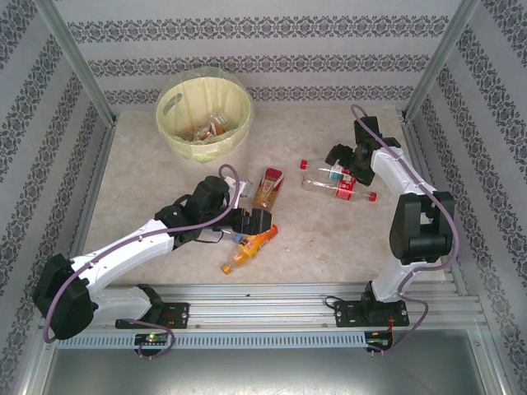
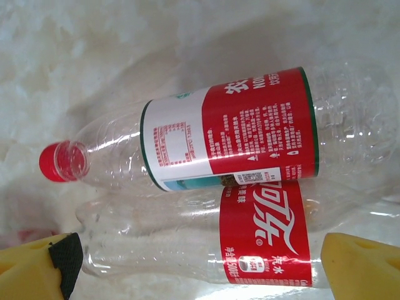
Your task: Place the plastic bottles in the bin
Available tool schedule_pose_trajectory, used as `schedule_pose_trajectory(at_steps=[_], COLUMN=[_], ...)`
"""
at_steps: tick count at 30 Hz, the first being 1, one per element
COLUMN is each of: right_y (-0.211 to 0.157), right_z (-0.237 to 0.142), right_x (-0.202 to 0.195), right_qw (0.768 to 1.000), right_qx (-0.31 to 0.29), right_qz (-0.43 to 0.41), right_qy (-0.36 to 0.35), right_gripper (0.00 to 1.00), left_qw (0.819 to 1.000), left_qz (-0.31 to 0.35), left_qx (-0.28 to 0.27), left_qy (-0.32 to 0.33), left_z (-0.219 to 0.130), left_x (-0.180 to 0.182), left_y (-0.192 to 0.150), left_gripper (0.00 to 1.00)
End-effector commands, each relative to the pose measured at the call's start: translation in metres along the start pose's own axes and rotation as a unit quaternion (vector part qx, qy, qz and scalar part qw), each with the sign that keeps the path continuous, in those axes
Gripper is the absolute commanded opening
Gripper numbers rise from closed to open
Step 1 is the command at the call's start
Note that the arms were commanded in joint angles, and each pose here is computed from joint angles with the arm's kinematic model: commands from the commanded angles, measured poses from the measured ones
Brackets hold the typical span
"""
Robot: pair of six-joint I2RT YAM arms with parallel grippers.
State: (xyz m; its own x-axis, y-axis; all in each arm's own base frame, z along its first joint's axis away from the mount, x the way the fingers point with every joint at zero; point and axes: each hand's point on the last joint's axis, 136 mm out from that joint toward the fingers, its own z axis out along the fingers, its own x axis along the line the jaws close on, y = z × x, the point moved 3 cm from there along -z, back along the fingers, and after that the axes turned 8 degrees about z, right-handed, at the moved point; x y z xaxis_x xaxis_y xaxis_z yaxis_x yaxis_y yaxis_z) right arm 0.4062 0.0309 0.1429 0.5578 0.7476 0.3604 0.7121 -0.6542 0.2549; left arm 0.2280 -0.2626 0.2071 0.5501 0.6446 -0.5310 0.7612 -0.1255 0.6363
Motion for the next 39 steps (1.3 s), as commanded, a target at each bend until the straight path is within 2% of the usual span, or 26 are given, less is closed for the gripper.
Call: schedule_pose_trajectory(at_steps=[1, 9, 22, 29, 36, 39], right_y=[0.010, 0.036, 0.057, 0.050, 0.025, 0.014], right_z=[0.003, 0.006, 0.053, 0.063, 0.048, 0.045], right_x=[0.011, 0.016, 0.006, -0.002, -0.008, -0.015], right_qw=[0.998, 0.997, 0.981, 0.976, 0.983, 0.983], right_qx=[-0.008, -0.025, 0.018, 0.046, 0.090, 0.102], right_qz=[0.057, -0.073, -0.191, -0.211, -0.159, -0.151], right_qy=[0.022, 0.000, -0.037, -0.035, 0.033, 0.033], right_gripper=[0.98, 0.98, 0.98, 0.98, 0.98, 0.98], left_qw=[1.000, 1.000, 1.000, 1.000, 0.999, 0.999], left_qz=[0.013, 0.012, -0.010, -0.014, -0.004, -0.007], left_qx=[-0.013, -0.018, -0.006, 0.002, 0.018, 0.019], left_qy=[-0.016, -0.015, -0.018, -0.024, -0.042, -0.049], left_z=[-0.005, -0.010, -0.002, 0.010, 0.027, 0.032], left_x=[-0.015, -0.015, -0.017, -0.024, -0.039, -0.044], left_y=[0.011, 0.009, 0.000, -0.006, -0.009, -0.010], left_gripper=[1.00, 1.00, 1.00, 1.00, 1.00, 1.00])
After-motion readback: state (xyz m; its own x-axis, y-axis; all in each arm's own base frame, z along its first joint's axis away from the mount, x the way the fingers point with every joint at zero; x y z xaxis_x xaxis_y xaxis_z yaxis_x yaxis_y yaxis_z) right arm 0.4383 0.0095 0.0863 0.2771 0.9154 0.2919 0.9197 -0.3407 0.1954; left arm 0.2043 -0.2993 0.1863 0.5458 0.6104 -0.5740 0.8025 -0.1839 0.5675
